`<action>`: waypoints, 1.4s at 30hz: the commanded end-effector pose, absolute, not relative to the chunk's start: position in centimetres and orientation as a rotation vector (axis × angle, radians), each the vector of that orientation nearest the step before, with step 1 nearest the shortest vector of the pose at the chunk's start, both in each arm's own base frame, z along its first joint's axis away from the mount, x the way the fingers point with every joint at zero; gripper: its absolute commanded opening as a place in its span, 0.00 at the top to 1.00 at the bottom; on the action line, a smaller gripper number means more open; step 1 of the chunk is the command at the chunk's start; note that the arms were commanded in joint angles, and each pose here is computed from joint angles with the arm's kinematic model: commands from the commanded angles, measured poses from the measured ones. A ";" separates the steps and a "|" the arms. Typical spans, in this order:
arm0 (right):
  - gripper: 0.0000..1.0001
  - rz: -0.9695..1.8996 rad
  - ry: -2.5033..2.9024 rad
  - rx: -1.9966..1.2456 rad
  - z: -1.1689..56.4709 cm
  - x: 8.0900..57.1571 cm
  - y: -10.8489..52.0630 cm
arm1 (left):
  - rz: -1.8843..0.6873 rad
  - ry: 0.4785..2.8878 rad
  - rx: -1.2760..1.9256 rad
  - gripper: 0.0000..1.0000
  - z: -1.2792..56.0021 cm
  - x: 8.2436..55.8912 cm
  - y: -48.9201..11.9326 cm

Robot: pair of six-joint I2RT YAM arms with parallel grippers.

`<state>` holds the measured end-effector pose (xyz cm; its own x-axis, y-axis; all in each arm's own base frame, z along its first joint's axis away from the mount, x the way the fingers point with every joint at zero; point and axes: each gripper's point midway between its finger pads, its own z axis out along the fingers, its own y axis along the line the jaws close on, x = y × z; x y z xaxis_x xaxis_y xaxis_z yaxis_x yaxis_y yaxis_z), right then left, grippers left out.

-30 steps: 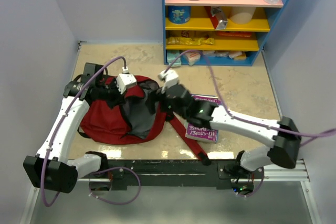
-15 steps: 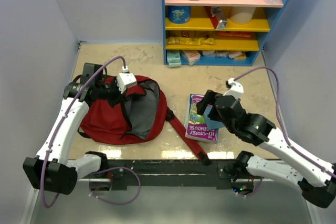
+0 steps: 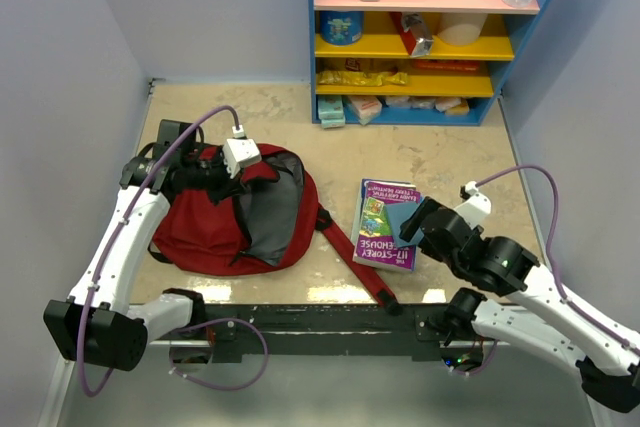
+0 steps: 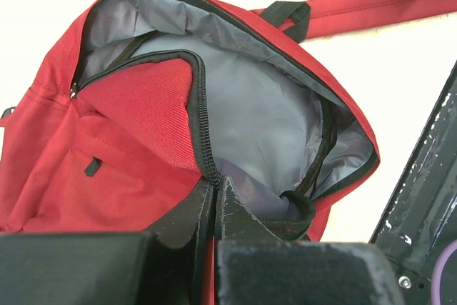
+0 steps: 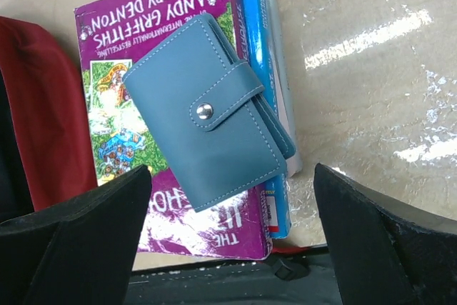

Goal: Pack the student bag
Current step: Pick up the personal item from the center of the board.

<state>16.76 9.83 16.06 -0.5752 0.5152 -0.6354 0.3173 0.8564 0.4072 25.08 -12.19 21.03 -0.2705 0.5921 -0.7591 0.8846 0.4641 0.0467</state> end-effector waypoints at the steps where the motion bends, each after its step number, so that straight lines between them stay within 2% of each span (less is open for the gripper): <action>1: 0.01 0.289 2.181 0.700 15.4 17.1 8.9 | -0.529 1.884 1.235 1.00 23.4 25.5 -13.0; 7: 0.01 0.366 2.154 0.805 12.5 17.3 9.7 | -0.541 1.876 1.230 1.00 23.6 25.4 -13.1; 13: 0.01 0.515 1.990 0.916 13.7 18.3 9.5 | -0.556 1.884 1.227 1.00 23.5 25.0 -13.2; 24: 0.12 0.631 1.919 0.956 13.1 19.2 10.6 | -0.562 1.890 1.221 1.00 23.4 24.7 -13.2; 27: 0.19 0.638 1.894 0.958 13.5 19.5 10.6 | -0.552 1.892 1.222 1.00 23.3 24.7 -13.0; 33: 0.38 0.636 1.850 0.957 14.5 19.9 10.2 | -0.556 1.895 1.223 1.00 23.1 24.5 -13.1; 34: 0.46 0.634 1.848 0.958 14.4 19.9 10.1 | -0.555 1.896 1.221 1.00 23.1 24.5 -13.0; 36: 0.54 0.643 1.841 0.959 14.6 20.0 10.2 | -0.552 1.893 1.224 1.00 23.2 24.5 -13.0; 37: 0.63 0.643 1.843 0.957 14.6 19.9 10.2 | -0.548 1.895 1.225 1.00 23.2 24.5 -13.0; 39: 0.75 0.647 1.838 0.953 14.8 19.9 10.1 | -0.543 1.893 1.226 1.00 23.2 24.4 -12.9; 40: 0.89 0.649 1.832 0.952 14.9 19.9 10.0 | -0.538 1.892 1.225 1.00 23.3 24.5 -12.9; 42: 1.00 0.640 1.825 0.949 15.2 19.8 9.7 | -0.541 1.896 1.225 1.00 23.2 24.4 -12.8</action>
<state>19.35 10.47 13.73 -0.3119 0.8075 -0.5006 0.3408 0.5869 0.7344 24.44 -12.62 21.57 -0.2577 0.5760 -0.7758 0.8933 0.4481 0.0360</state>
